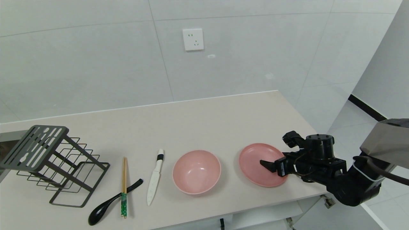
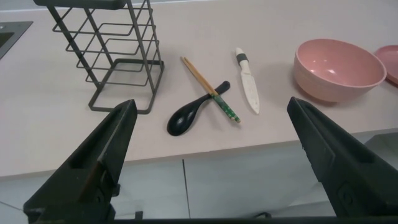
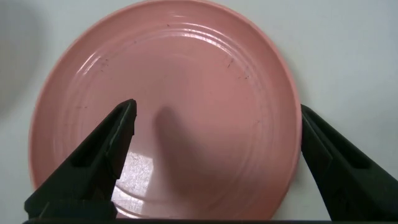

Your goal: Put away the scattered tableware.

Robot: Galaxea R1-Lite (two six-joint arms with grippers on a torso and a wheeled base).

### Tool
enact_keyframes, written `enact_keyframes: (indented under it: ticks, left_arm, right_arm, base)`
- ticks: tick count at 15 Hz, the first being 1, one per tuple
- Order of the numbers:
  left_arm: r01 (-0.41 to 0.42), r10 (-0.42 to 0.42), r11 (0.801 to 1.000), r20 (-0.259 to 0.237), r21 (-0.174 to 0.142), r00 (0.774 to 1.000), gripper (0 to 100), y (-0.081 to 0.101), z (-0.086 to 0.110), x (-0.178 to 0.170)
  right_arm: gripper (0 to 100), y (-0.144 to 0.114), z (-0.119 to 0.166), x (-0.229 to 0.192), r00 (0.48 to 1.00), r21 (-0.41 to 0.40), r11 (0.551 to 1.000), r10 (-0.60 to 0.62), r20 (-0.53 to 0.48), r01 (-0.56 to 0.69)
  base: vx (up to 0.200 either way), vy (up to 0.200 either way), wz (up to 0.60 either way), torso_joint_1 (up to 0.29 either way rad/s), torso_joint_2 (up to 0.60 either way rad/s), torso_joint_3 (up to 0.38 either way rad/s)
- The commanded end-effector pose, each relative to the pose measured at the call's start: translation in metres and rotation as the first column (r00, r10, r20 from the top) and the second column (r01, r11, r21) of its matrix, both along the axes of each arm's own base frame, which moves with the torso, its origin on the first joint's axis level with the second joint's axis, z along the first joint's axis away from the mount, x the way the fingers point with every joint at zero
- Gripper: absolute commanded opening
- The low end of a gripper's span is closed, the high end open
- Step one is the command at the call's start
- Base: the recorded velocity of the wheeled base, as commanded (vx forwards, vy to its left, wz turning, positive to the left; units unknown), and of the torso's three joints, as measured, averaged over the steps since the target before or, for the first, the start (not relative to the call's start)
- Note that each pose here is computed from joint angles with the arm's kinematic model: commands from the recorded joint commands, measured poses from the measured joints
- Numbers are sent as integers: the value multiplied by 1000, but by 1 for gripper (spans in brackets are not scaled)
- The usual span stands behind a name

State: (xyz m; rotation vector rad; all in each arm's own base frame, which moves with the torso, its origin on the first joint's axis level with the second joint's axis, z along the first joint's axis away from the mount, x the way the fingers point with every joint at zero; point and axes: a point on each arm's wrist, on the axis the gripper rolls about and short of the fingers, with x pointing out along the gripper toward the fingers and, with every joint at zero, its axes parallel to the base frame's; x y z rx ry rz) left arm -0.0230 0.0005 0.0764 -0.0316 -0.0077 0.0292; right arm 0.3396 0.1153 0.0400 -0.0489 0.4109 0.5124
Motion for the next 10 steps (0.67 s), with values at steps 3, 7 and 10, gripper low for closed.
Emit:
enact_keyframes:
  ticks: [3,7,10]
  left_arm:
    - [0,0,1000,-1,-1,1000,100,0,0,0]
    - [0,0,1000,-1,-1,1000,100,0,0,0]
    - [0,0,1000,-1,-1,1000,100,0,0,0]
  right_arm:
    - [100,-6,-17,3,999,-19,1000,-16,-43,15]
    - [0,-6,-18,2,999,-22,1000,-15,-49,14]
    - [0,-9,-21,-2,997,-31,999,-30,-69,28]
  base:
    - [0,0,0,0,0,0]
    - [0,0,0,0,0,0]
    - [0,0,0,0,0,0]
